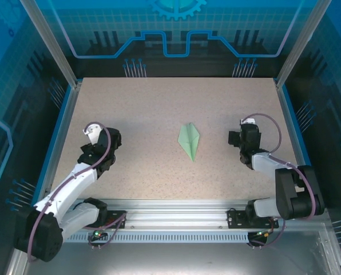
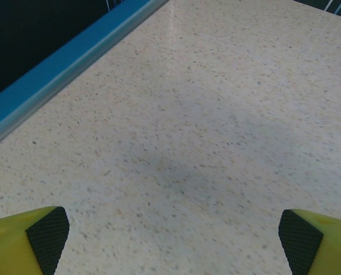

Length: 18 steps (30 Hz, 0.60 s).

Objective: Fold a paper plane with a square sheet of paper (pick it up from the middle)

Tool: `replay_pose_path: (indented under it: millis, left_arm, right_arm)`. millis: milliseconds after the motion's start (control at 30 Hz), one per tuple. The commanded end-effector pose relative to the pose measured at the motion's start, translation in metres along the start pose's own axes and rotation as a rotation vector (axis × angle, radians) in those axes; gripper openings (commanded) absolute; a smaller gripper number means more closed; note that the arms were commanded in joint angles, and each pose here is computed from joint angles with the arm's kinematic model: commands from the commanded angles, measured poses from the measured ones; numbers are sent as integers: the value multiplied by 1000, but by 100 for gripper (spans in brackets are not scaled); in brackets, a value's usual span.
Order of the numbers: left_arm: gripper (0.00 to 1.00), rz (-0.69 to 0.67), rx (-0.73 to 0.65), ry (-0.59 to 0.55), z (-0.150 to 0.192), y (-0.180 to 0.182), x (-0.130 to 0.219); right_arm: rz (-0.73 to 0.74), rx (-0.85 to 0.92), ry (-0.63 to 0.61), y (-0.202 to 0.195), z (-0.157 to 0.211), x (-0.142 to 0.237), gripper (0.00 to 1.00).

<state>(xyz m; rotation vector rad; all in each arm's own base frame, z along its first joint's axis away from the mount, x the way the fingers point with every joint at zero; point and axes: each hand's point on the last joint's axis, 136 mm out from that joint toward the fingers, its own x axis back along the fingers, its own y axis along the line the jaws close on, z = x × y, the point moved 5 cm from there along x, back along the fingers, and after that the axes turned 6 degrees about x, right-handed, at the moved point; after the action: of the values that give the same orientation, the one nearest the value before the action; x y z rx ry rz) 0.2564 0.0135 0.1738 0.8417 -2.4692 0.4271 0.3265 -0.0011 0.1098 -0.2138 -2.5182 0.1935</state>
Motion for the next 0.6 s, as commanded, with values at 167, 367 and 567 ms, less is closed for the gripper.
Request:
replay_pose_path:
  millis: [167, 367, 567]
  left_arm:
    - [99, 74, -78, -102, -2, -3, -29]
    - [99, 141, -153, -95, 14, -18, -53]
    - [98, 247, -164, -155, 9, -38, -64]
  right_arm:
    - [-183, 99, -249, 26, -19, -11, 87]
    - [-189, 89, -240, 24, -19, -12, 99]
    - [-192, 91, -240, 24, -19, -13, 99]
